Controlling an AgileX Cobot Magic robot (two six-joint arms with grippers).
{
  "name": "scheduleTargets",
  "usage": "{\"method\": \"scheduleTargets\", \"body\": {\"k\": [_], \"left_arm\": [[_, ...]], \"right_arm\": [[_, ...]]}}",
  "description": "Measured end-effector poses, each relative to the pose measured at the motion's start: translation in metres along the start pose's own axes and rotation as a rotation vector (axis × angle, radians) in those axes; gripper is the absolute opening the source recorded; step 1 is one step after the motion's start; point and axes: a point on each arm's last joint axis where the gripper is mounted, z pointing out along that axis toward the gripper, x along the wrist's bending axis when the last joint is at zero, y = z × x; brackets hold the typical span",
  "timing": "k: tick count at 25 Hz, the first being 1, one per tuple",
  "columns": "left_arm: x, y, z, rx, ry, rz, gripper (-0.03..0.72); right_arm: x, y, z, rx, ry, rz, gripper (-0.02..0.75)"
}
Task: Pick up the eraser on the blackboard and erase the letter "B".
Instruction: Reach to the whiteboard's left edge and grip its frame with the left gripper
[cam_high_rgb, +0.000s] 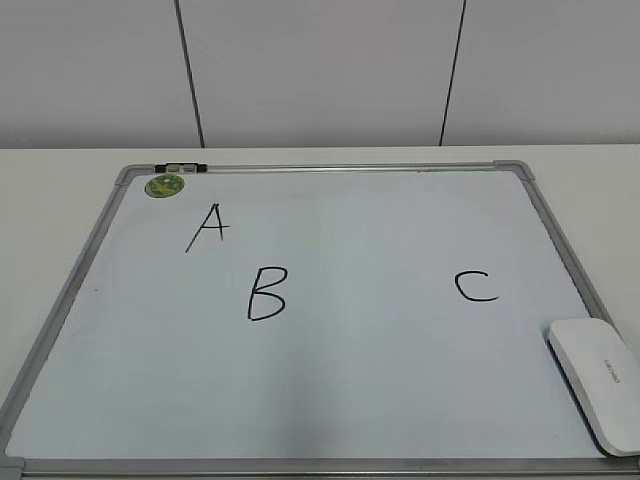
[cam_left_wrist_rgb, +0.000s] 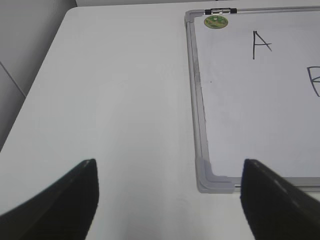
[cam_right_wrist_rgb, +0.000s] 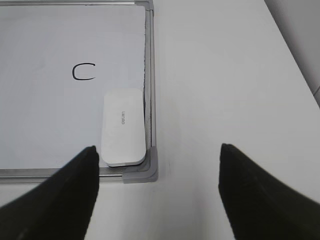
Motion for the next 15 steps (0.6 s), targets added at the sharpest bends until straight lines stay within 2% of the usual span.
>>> {"method": "scheduleTargets", "body": {"k": [9,15], "left_arm": [[0.0,0.0,0.0,0.0,0.0,0.0,0.648],[0.0011,0.0,0.0,0.0,0.012,0.006,0.601]], "right_arm": [[0.0,0.0,0.0,0.0,0.0,0.0,0.574],[0.0,0.0,0.0,0.0,0.0,0.0,0.574]]}}
